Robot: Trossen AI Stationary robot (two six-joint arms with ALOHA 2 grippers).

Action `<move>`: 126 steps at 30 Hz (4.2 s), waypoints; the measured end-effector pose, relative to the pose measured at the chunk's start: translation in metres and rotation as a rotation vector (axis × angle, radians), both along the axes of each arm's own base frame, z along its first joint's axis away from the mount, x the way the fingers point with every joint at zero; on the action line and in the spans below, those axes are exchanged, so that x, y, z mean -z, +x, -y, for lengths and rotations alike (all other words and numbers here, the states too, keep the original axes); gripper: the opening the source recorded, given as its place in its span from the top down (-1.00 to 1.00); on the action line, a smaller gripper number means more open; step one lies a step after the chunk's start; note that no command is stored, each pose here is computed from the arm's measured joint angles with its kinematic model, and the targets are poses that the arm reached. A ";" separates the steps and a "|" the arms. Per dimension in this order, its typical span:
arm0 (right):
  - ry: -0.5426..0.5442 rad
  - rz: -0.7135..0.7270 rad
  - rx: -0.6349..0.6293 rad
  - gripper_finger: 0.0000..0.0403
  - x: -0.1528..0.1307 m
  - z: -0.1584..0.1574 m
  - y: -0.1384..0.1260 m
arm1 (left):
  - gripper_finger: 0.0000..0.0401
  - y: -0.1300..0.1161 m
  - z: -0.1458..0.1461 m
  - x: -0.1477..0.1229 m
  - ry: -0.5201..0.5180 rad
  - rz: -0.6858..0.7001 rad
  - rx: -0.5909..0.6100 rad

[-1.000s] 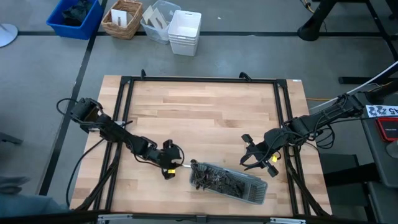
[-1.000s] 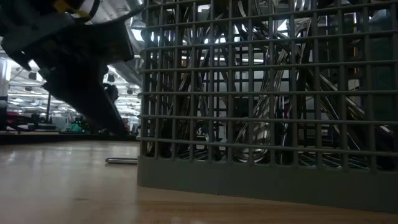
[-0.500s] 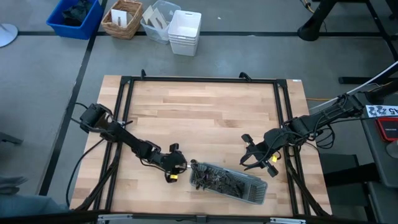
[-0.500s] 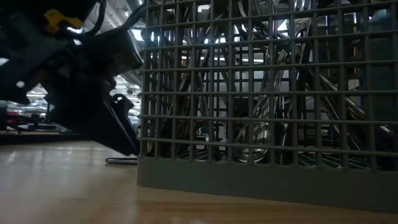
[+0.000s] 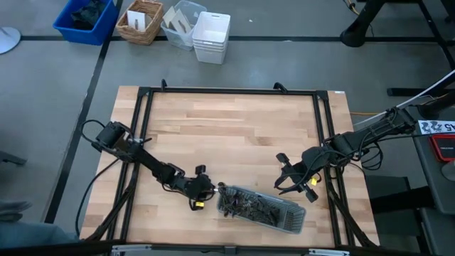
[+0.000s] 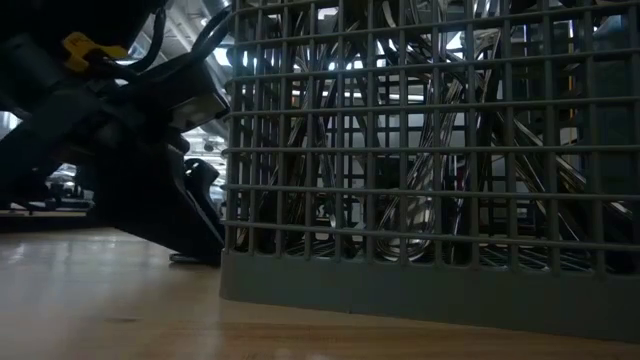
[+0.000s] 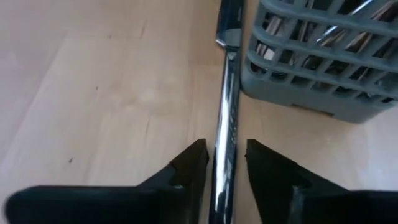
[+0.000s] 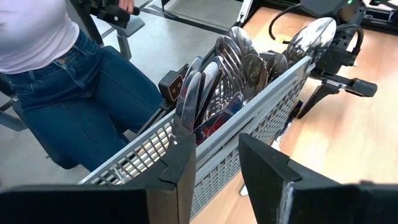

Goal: Sort silverware
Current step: Put the knife into the gray silverware rack

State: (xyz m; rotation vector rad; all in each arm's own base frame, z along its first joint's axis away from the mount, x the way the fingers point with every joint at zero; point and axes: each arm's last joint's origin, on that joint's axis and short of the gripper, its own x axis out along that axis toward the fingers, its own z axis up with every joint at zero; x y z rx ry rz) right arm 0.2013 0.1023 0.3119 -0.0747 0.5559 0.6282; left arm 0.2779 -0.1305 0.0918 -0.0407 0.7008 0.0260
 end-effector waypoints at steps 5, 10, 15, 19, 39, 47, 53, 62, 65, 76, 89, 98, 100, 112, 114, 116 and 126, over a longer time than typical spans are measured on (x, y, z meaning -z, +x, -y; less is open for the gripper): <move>-0.032 0.019 0.059 0.38 0.000 0.002 0.001 | 0.72 0.000 -0.004 0.001 -0.005 -0.010 -0.035; -0.065 0.035 0.119 0.38 0.000 0.003 0.002 | 0.90 0.003 -0.009 0.001 -0.027 -0.003 -0.091; -0.083 0.043 0.150 0.38 0.000 0.004 0.003 | 0.94 0.005 -0.016 0.001 -0.029 0.003 -0.143; -0.132 0.062 0.236 0.38 0.000 0.007 0.004 | 0.99 0.009 -0.027 0.001 -0.009 0.004 -0.190; -0.394 -0.046 0.608 0.38 0.013 0.051 0.006 | 0.99 0.025 -0.095 0.001 0.036 -0.010 -0.350; -0.419 -0.125 0.511 0.38 0.019 0.095 0.012 | 0.99 0.027 -0.108 0.001 -0.041 -0.009 -0.378; -0.406 -0.154 0.486 0.38 0.028 0.117 0.024 | 0.99 0.029 -0.113 0.000 -0.055 0.001 -0.383; -0.401 -0.212 0.494 0.38 0.070 0.128 0.073 | 0.99 0.030 -0.113 0.000 -0.108 0.027 -0.417; -0.405 -0.239 0.488 0.38 0.090 0.129 0.089 | 0.99 0.031 -0.112 -0.001 -0.121 0.035 -0.406; -0.461 -0.357 0.423 0.38 0.148 0.132 0.116 | 0.99 0.031 -0.112 -0.001 -0.133 0.033 -0.394; -0.488 -0.364 0.383 0.38 0.169 0.132 0.125 | 0.99 0.031 -0.111 -0.001 -0.187 0.030 -0.426; -0.420 -0.313 0.325 0.38 0.167 0.130 0.129 | 0.99 0.031 -0.111 -0.001 -0.192 0.026 -0.415; -0.419 -0.306 0.326 0.38 0.167 0.130 0.129 | 0.99 0.031 -0.111 -0.001 -0.194 0.026 -0.413; -0.361 -0.310 0.300 0.38 0.167 0.128 0.129 | 0.99 0.031 -0.110 -0.001 -0.209 0.022 -0.396; -0.356 -0.312 0.305 0.38 0.167 0.128 0.129 | 0.99 0.031 -0.110 -0.001 -0.208 0.022 -0.397; -0.355 -0.309 0.306 0.38 0.167 0.128 0.129 | 0.99 0.031 -0.110 -0.001 -0.208 0.022 -0.397; -0.388 -0.290 0.270 0.38 0.186 0.118 0.139 | 0.99 0.031 -0.109 -0.001 -0.223 0.027 -0.383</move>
